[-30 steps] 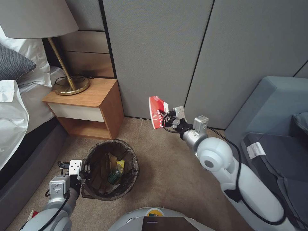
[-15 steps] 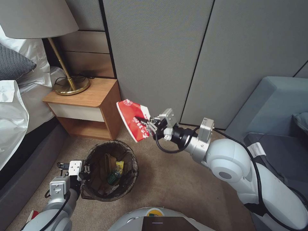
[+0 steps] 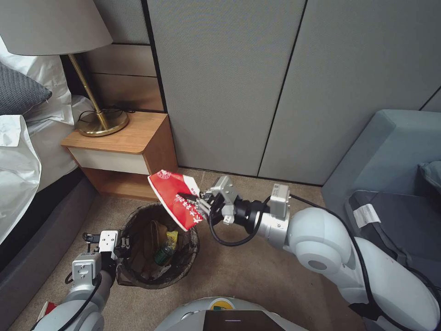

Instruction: Pick up the trash bin, then pick up the garbage from the floor and place it into the trash bin.

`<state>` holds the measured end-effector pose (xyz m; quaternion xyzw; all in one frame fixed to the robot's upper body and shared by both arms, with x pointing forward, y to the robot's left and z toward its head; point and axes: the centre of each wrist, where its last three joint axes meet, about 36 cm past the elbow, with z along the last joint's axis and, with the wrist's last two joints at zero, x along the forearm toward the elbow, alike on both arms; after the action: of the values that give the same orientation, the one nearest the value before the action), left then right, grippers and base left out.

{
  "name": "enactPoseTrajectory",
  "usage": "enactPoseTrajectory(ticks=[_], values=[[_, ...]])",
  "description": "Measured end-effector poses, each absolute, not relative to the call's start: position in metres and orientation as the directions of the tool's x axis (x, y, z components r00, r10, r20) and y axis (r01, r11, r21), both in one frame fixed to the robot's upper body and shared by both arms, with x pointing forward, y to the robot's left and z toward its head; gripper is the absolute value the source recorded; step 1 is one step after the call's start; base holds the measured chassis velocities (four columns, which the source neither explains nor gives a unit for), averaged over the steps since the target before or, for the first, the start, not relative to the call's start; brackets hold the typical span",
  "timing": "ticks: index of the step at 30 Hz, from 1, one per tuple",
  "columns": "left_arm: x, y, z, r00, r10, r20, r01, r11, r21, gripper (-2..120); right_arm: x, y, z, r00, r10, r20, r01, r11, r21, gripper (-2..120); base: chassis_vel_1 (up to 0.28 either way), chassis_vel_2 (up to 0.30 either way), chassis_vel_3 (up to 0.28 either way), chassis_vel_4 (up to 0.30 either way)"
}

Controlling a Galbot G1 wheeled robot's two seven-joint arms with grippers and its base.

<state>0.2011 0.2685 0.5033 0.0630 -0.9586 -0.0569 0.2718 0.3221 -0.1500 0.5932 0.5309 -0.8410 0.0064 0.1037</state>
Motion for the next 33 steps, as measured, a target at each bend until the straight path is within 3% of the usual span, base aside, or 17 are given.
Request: enactPoseTrajectory(ticks=[13,25,28,33], values=[[0.201,0.267,0.503,-0.844,-0.155,0.513,-0.094,0.985,0.143,4,0.322,-0.128,0.575,-0.374,-0.887,0.270,-0.904,0.414,0.110,0,0.000,0.000,0.000,0.000],[0.201,0.267,0.503,-0.845,-0.158,0.511,-0.098,0.985,0.143,4,0.321,-0.116,0.553,-0.393,-0.857,0.333,-0.892,0.444,0.088,0,0.000,0.000,0.000,0.000],[0.201,0.267,0.503,-0.846,-0.157,0.510,-0.096,0.985,0.144,4,0.323,-0.112,0.553,-0.390,-0.851,0.352,-0.893,0.443,0.080,7,0.000,0.000,0.000,0.000],[0.201,0.267,0.503,-0.847,-0.153,0.509,-0.094,0.986,0.141,4,0.324,-0.108,0.552,-0.413,-0.835,0.363,-0.882,0.466,0.069,30,0.000,0.000,0.000,0.000]])
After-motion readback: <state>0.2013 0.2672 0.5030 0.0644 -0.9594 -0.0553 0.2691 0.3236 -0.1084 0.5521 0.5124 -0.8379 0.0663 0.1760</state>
